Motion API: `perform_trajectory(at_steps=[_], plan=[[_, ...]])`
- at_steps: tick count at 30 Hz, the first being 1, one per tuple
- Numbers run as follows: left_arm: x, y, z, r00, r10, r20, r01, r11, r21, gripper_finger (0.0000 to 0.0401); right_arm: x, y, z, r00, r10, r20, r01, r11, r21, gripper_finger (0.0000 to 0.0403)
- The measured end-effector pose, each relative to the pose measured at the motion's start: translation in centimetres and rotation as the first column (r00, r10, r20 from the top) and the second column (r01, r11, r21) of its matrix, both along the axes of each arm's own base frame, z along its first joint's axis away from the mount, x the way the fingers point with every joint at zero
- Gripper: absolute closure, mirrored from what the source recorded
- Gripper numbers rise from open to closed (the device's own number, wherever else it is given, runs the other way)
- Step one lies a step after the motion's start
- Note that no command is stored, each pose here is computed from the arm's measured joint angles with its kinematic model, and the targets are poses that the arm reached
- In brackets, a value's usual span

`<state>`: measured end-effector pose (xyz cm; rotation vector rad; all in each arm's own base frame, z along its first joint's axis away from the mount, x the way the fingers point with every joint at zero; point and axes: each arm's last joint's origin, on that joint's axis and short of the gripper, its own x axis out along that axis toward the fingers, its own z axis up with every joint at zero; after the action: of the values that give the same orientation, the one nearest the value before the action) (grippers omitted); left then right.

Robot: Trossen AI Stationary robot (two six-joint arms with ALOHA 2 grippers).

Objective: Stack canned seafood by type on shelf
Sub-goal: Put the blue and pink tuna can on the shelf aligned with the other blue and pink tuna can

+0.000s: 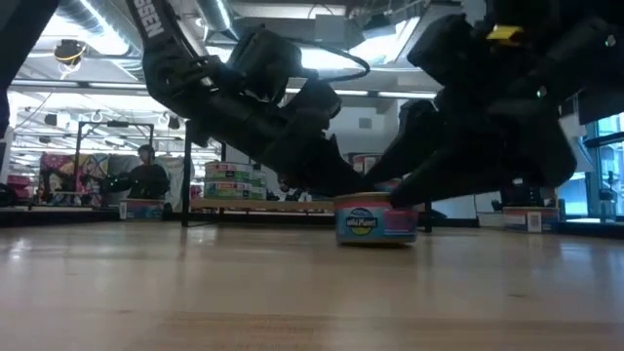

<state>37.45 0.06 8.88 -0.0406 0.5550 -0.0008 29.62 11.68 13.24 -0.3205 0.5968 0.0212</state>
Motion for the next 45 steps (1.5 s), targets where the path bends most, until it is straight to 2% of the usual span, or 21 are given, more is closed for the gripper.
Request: perform_trajectory(at_steps=[4, 9, 15, 18, 26, 32, 38, 41, 45], plan=[[0.0, 0.9, -0.1, 1.0, -0.002, 0.009, 0.002, 0.998, -0.058, 0.0231, -0.1, -0.2, -0.4, 1.0, 0.0, -0.029, -0.002, 0.996, -0.085, 0.0077], [0.0, 1.6, -0.1, 1.0, -0.011, 0.013, 0.012, 0.996, -0.084, 0.0231, -0.5, -0.4, -0.7, 0.997, -0.032, -0.067, 0.017, 0.974, -0.224, 0.0077], [0.0, 2.0, -0.1, 1.0, -0.008, 0.018, 0.01, 0.993, -0.119, 0.0231, -1.0, -0.3, -0.9, 0.993, -0.031, -0.11, -0.015, 0.918, -0.396, 0.0077], [-0.1, 2.1, -0.1, 1.0, -0.006, 0.017, 0.008, 0.992, -0.128, 0.0231, -1.0, -0.4, -1.1, 0.992, -0.021, -0.128, -0.038, 0.897, -0.44, 0.0077], [-0.1, 2.1, -0.1, 1.0, 0.012, 0.019, -0.009, 0.988, -0.157, 0.0231, -0.9, -0.5, -2.3, 0.985, -0.023, -0.173, -0.068, 0.86, -0.505, 0.0077], [-0.1, 2.1, -0.1, 1.0, 0.014, 0.019, -0.011, 0.986, -0.164, 0.0231, -0.5, -0.6, -3.1, 0.986, -0.076, -0.148, -0.021, 0.827, -0.562, 0.0077], [-0.1, 2.1, -0.1, 1.0, 0.017, 0.02, -0.013, 0.985, -0.173, 0.0231, -0.1, -1.0, -3.0, 0.989, -0.07, -0.131, -0.014, 0.837, -0.547, 0.0079], [-0.1, 2.1, -0.1, 1.0, 0.016, 0.022, -0.012, 0.984, -0.176, 0.0231, 0.1, -1.2, -3.0, 0.989, -0.067, -0.136, -0.018, 0.839, -0.543, 0.0097], [-0.1, 2.1, -0.2, 1.0, 0.022, 0.02, -0.018, 0.983, -0.183, 0.0231, 0.1, -1.3, -3.0, 0.988, -0.066, -0.138, -0.018, 0.847, -0.532, 0.0154]])
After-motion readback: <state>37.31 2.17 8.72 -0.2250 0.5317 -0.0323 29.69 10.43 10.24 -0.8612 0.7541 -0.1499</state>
